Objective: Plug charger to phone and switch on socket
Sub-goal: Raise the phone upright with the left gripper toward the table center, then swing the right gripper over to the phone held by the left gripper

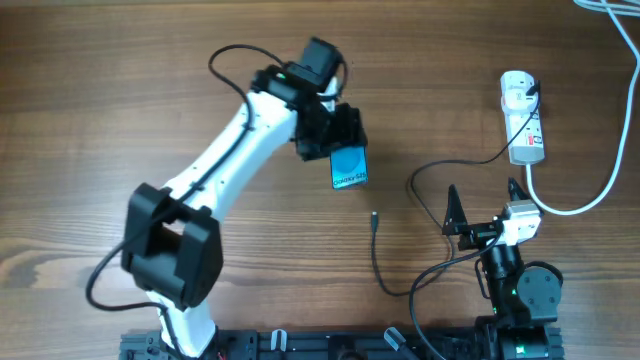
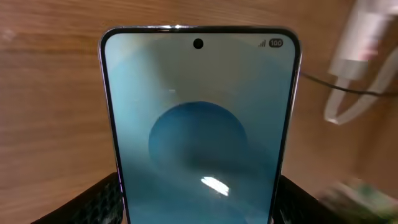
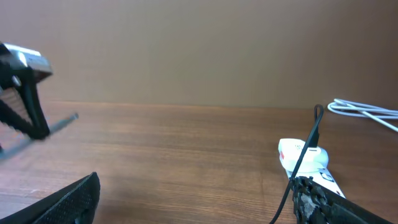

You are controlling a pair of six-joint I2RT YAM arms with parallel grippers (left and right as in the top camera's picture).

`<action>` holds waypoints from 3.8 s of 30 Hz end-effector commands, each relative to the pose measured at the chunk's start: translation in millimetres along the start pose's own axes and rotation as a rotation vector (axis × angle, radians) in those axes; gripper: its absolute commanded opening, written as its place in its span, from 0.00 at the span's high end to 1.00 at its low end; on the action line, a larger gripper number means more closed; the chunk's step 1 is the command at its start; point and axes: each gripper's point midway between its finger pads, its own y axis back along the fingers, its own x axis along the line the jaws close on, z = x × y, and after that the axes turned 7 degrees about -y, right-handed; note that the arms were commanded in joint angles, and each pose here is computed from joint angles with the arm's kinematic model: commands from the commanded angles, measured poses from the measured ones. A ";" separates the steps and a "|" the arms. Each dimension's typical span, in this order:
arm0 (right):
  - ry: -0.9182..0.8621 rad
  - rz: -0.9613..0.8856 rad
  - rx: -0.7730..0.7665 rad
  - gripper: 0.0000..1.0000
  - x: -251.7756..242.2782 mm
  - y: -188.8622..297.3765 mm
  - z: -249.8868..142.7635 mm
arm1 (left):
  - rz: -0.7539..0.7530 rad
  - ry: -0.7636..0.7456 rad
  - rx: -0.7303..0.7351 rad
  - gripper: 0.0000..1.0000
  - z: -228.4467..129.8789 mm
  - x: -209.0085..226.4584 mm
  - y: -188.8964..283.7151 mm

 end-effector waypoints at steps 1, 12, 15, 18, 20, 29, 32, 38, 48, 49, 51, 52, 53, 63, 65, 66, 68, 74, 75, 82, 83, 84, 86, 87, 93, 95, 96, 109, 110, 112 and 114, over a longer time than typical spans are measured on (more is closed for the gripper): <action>0.009 -0.019 -0.012 0.00 -3.6 0.4 2.3 | -0.318 0.022 0.079 0.30 -9.7 -38.7 44.7; 0.009 -0.019 -0.012 0.00 -3.6 0.4 2.3 | -0.913 0.076 0.194 0.35 2.4 -52.7 143.8; 0.009 -0.019 -0.012 0.00 -3.6 0.4 2.3 | -0.938 0.088 0.183 0.35 6.9 -47.1 151.7; 0.009 -0.019 -0.012 0.01 -3.6 0.4 2.3 | -0.953 0.132 0.192 0.36 10.1 -43.0 157.3; 0.009 -0.019 -0.012 0.00 -3.6 0.4 2.3 | -0.953 0.151 0.192 0.36 11.9 -40.3 158.9; 0.009 -0.019 -0.012 0.00 -3.6 0.4 2.3 | -0.960 0.202 0.220 0.37 12.2 -40.1 161.5; 0.009 -0.019 -0.012 0.00 -3.6 0.4 2.3 | -0.960 0.205 0.222 0.37 12.2 -40.1 161.6; 0.009 -0.020 -0.012 0.00 -3.6 0.4 2.3 | -0.961 0.205 0.223 0.37 12.2 -40.1 161.6; 0.009 -0.019 -0.012 0.00 -3.6 0.4 2.3 | -0.991 0.226 0.243 0.38 12.0 -40.5 168.0; 0.009 -0.019 -0.012 0.00 -3.6 0.4 2.3 | -0.995 0.229 0.242 0.38 12.6 -39.4 169.4; 0.009 -0.019 -0.012 0.00 -3.6 0.4 2.3 | -0.996 0.249 0.236 0.38 14.9 -34.8 171.8; 0.009 -0.019 -0.012 0.00 -3.6 0.4 2.3 | -0.997 0.252 0.233 0.38 15.6 -33.6 172.5; 0.009 -0.019 -0.012 0.00 -3.6 0.4 2.3 | -0.997 0.262 0.226 0.37 17.7 -30.0 174.3; 0.009 -0.019 -0.012 0.00 -3.6 0.4 2.3 | -0.989 0.409 0.265 0.37 24.3 -18.6 180.3; 0.009 -0.019 -0.012 0.00 -3.6 0.4 2.3 | -0.986 0.418 0.268 0.37 24.4 -18.4 179.9; 0.009 -0.019 -0.012 0.00 -3.6 0.4 2.3 | -0.986 0.418 0.268 0.37 24.5 -18.3 179.9; 0.009 -0.019 -0.012 0.00 -3.6 0.4 2.3 | -0.985 0.419 0.267 0.37 24.5 -18.2 179.7; 0.009 -0.019 -0.012 0.00 -3.6 0.4 2.3 | -0.978 0.421 0.264 0.37 24.9 -17.6 178.6; 0.009 -0.019 -0.012 0.01 -3.6 0.4 2.3 | -0.976 0.424 0.265 0.37 25.0 -17.4 178.4; 0.008 -0.019 -0.012 0.00 -3.6 0.4 2.3 | -0.974 0.428 0.266 0.37 25.1 -17.3 178.2; 0.009 -0.019 -0.012 0.00 -3.6 0.4 2.3 | -0.974 0.428 0.266 0.37 25.1 -17.3 178.2; 0.009 -0.019 -0.012 0.00 -3.6 0.4 2.3 | -0.974 0.428 0.266 0.37 25.1 -17.3 178.2; 0.009 -0.019 -0.012 0.00 -3.6 0.4 2.3 | -0.974 0.428 0.266 0.38 25.1 -17.3 178.2; 0.009 -0.019 -0.012 0.00 -3.6 0.4 2.3 | -0.974 0.428 0.266 0.38 25.1 -17.3 178.2; 0.009 -0.019 -0.012 0.00 -3.6 0.4 2.3 | -0.970 0.445 0.273 0.37 25.3 -17.0 177.7; 0.009 -0.019 -0.012 0.00 -3.6 0.4 2.3 | -0.969 0.445 0.274 0.37 25.2 -17.1 177.6; 0.009 -0.019 -0.012 0.00 -3.6 0.4 2.3 | -0.970 0.445 0.273 0.37 25.3 -17.0 177.7; -0.736 0.176 0.053 0.00 30.6 3.2 4.7 | -0.953 0.449 0.264 0.37 26.2 -15.3 175.0; -0.977 0.187 0.098 0.00 34.5 3.8 2.1 | -0.953 0.449 0.264 0.37 26.2 -15.3 175.0; -1.253 0.202 0.154 0.00 40.3 4.7 0.8 | -0.953 0.449 0.264 0.37 26.2 -15.3 175.0; -1.424 0.206 0.165 0.00 41.2 4.7 4.6 | -0.953 0.449 0.263 0.37 26.2 -15.3 175.1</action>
